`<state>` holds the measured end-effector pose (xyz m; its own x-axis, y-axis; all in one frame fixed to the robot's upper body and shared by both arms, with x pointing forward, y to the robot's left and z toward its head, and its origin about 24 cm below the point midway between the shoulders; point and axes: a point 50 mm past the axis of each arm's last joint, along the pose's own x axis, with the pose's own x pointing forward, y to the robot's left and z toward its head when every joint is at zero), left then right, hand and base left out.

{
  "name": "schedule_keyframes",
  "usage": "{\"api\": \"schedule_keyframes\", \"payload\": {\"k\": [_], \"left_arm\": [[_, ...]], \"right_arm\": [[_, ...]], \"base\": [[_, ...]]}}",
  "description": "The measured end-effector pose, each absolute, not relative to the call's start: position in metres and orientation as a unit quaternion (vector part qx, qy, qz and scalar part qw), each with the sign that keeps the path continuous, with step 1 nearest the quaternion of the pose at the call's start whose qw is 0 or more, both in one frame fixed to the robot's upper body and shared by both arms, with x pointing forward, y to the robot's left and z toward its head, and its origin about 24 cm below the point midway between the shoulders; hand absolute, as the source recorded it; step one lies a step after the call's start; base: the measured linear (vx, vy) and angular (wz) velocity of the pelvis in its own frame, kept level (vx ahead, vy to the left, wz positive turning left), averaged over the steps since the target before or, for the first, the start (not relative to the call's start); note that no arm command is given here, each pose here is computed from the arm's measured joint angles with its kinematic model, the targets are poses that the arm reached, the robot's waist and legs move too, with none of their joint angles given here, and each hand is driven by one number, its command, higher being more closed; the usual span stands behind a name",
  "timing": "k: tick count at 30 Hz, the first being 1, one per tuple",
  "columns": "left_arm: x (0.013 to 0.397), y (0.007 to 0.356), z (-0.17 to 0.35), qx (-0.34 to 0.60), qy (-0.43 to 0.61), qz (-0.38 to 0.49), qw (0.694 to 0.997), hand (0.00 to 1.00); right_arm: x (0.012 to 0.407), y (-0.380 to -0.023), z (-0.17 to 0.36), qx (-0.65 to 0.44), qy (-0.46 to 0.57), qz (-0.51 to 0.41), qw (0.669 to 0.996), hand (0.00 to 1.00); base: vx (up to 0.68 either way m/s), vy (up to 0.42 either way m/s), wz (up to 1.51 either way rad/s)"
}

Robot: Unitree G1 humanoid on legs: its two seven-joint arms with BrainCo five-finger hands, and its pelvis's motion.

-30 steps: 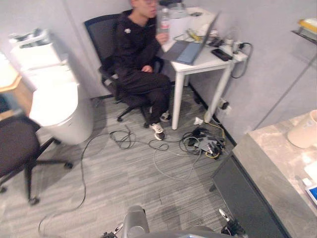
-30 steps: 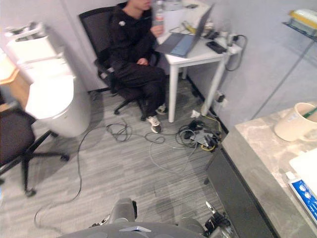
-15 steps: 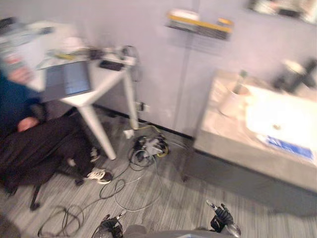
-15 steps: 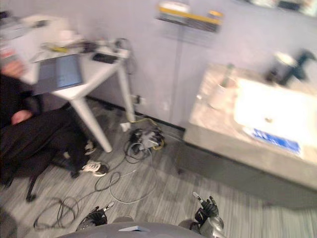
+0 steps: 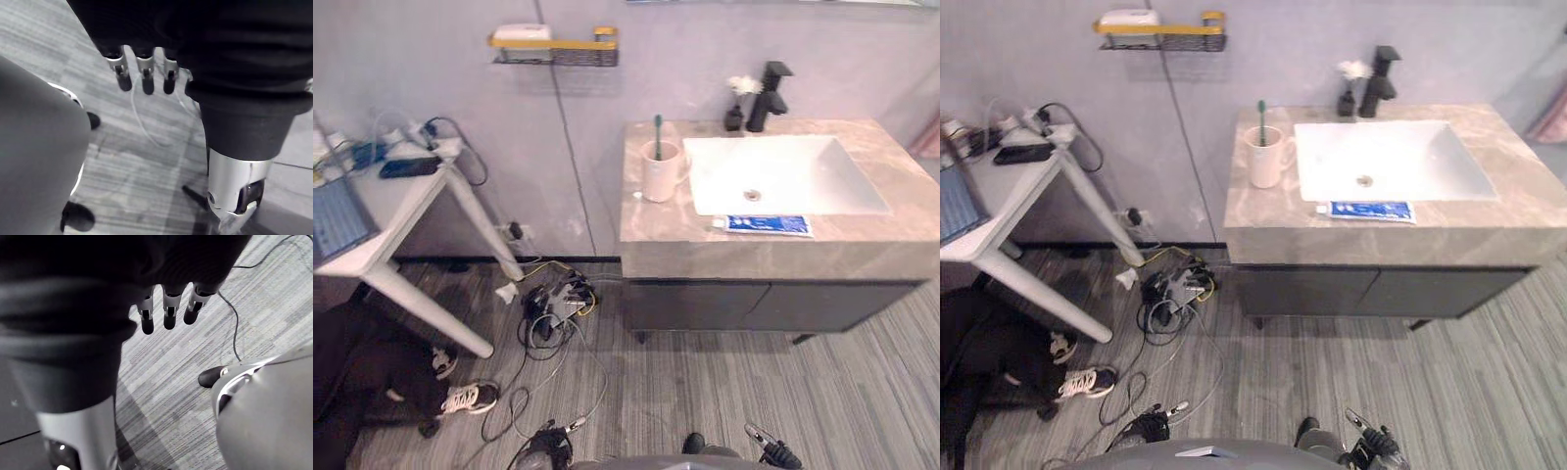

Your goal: Organize washtable

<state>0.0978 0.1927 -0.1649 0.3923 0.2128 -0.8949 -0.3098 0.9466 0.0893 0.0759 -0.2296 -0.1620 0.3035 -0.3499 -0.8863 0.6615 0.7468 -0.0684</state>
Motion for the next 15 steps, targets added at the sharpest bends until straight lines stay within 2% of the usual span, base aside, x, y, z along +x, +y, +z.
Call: {"api": "schedule_keyframes", "payload": {"k": [6,11,15], "left_arm": [[0.099,0.205,-0.162,-0.041,0.518,0.167,0.838,0.0],[0.078,0.215,-0.164,-0.065,0.524,0.215,0.821,0.0],[0.069,0.214,-0.165,-0.078,0.53,0.229,0.813,0.0]], "right_arm": [[0.08,-0.225,-0.162,0.166,0.492,-0.316,0.794,0.0],[0.087,-0.22,-0.161,0.169,0.484,-0.301,0.804,0.0],[0.088,-0.223,-0.161,0.181,0.478,-0.315,0.8,0.0]], "base": [[0.11,-0.064,0.42],[-0.01,-0.124,-0.54],[-0.22,0.069,-0.25]]}}
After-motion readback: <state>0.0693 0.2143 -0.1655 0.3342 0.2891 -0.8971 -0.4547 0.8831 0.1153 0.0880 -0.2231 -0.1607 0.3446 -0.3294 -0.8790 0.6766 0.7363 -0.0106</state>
